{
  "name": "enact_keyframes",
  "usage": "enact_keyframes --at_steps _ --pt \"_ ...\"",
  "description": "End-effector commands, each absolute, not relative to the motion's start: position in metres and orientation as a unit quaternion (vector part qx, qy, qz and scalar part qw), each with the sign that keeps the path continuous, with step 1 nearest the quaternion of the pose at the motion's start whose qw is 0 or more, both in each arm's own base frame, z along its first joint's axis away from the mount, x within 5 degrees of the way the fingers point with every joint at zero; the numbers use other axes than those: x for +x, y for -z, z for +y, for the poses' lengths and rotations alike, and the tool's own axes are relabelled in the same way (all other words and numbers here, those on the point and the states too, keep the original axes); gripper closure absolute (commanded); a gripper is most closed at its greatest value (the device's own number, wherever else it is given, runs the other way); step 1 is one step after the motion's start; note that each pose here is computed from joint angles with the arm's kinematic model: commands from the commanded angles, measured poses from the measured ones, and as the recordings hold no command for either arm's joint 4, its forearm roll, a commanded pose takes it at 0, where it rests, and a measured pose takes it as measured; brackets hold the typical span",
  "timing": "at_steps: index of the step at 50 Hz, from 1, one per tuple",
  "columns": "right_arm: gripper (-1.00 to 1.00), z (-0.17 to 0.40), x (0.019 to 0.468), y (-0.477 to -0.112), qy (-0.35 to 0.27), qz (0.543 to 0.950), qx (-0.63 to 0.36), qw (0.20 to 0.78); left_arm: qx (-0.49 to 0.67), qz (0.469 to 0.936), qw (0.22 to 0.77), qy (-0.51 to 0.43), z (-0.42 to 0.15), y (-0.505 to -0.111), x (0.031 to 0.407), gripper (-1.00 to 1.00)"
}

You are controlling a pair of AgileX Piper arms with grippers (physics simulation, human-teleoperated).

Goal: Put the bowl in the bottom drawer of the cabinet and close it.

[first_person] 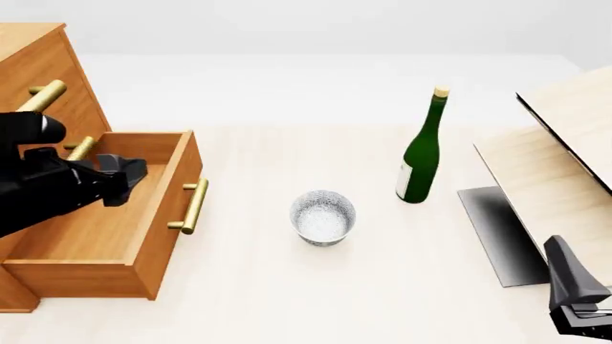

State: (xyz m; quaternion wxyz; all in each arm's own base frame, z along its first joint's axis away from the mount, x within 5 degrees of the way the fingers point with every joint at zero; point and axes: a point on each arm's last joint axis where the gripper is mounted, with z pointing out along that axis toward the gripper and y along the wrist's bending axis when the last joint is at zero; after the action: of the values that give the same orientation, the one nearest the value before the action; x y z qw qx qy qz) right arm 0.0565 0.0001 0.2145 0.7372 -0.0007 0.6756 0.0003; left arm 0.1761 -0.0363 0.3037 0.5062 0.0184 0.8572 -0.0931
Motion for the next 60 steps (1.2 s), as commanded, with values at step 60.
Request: enact_keyframes --at_steps 60 --pt "-1.0 0.0 0.056 -0.214 0.0 0.676 -0.001 0.737 -0.041 0.901 0.422 0.096 -0.04 -0.237 0.221 -1.0"
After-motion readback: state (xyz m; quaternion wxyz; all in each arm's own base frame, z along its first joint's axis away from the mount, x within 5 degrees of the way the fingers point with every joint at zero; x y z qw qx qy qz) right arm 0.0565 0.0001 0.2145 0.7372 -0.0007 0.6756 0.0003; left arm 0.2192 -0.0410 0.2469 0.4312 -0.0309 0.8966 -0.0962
